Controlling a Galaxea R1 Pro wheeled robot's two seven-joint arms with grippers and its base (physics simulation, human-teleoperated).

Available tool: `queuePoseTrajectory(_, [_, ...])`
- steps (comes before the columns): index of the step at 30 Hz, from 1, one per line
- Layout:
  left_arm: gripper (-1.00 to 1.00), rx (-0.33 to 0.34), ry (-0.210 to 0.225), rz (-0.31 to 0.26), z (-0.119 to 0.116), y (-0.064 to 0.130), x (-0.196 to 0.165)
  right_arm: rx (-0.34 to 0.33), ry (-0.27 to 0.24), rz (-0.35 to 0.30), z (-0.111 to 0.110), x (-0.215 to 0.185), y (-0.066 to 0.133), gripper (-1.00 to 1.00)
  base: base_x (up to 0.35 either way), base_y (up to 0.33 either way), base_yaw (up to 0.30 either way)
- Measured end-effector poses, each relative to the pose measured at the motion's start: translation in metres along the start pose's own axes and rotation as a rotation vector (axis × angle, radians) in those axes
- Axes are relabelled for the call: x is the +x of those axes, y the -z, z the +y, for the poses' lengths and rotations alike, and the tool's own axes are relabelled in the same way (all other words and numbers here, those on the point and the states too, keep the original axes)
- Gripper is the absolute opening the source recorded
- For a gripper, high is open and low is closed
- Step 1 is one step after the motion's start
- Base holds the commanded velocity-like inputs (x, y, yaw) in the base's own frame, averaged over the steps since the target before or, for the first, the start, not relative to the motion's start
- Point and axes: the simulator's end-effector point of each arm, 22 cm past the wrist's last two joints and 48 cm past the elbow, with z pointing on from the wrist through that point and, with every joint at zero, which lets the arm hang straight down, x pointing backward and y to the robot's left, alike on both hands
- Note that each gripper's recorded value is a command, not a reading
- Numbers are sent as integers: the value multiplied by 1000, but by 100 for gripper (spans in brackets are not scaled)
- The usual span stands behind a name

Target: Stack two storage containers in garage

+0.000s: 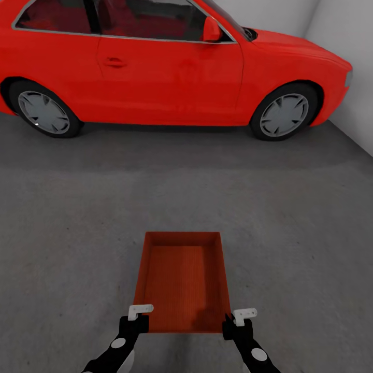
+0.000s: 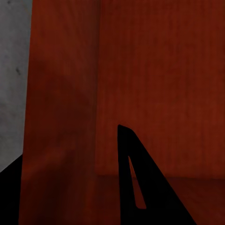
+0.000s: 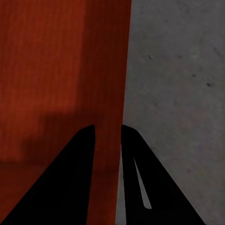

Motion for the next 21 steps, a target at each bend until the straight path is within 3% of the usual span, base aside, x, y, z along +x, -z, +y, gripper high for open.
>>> queuePoseTrajectory(21, [-100, 0, 0, 0, 0, -27, 19, 0, 0, 0, -2, 20, -26, -100, 0, 0, 0])
